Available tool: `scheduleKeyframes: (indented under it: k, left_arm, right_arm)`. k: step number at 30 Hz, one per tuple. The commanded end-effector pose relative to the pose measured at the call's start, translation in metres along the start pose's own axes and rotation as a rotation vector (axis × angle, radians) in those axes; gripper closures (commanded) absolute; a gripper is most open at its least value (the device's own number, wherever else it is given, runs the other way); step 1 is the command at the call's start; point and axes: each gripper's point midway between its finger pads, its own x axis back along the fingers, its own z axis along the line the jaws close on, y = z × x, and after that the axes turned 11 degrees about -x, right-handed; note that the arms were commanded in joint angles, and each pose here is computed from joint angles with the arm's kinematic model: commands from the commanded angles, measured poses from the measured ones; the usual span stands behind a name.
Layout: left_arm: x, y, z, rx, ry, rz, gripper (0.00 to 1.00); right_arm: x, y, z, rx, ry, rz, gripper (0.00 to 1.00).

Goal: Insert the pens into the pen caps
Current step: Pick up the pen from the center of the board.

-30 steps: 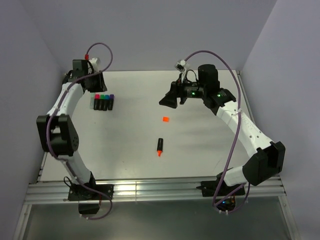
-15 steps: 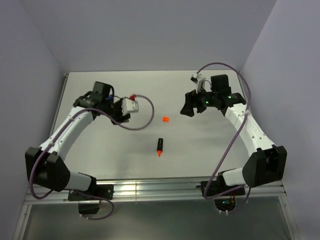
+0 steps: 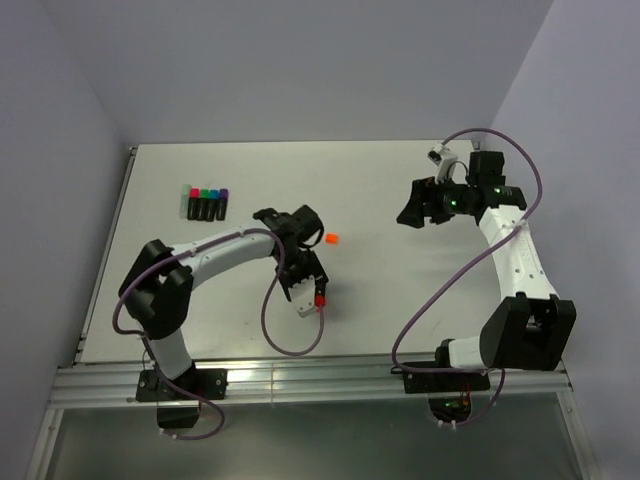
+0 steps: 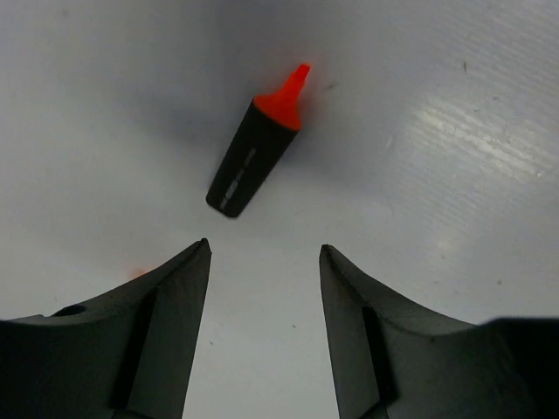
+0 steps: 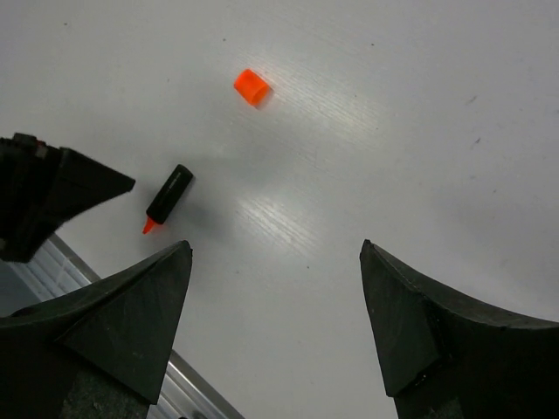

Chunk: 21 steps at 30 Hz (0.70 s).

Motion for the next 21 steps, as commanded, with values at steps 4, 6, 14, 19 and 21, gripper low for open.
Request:
scheduleKeyframes:
  k: [4,6,14,19,21]
  left_arm:
    - [-0.024,0.000,0.026,-0.328,-0.093,0.082,0.39]
    - [-0.029,0.000,0.027,-0.353,-0.104,0.085,0.38]
    - [-0.054,0.011,0.021,-0.425,-0.164,0.051,0.38]
    - [-0.074,0.010,0.009,-0.476,-0.215,0.060,0.37]
    - [-0.081,0.013,0.004,-0.502,-0.240,0.050,0.39]
  right_arm:
    - [0.020,-0.005,-0.005,-0.003,-0.001,-0.027,0.14]
    - [0.023,-0.005,-0.008,-0.012,-0.006,-0.036,0.13]
    - [0.025,-0.006,-0.016,-0.067,0.026,-0.039,0.13]
    - [0.023,-0.010,-0.021,-0.112,0.054,-0.037,0.13]
    - [0.023,-0.012,-0.023,-0.117,0.048,-0.033,0.13]
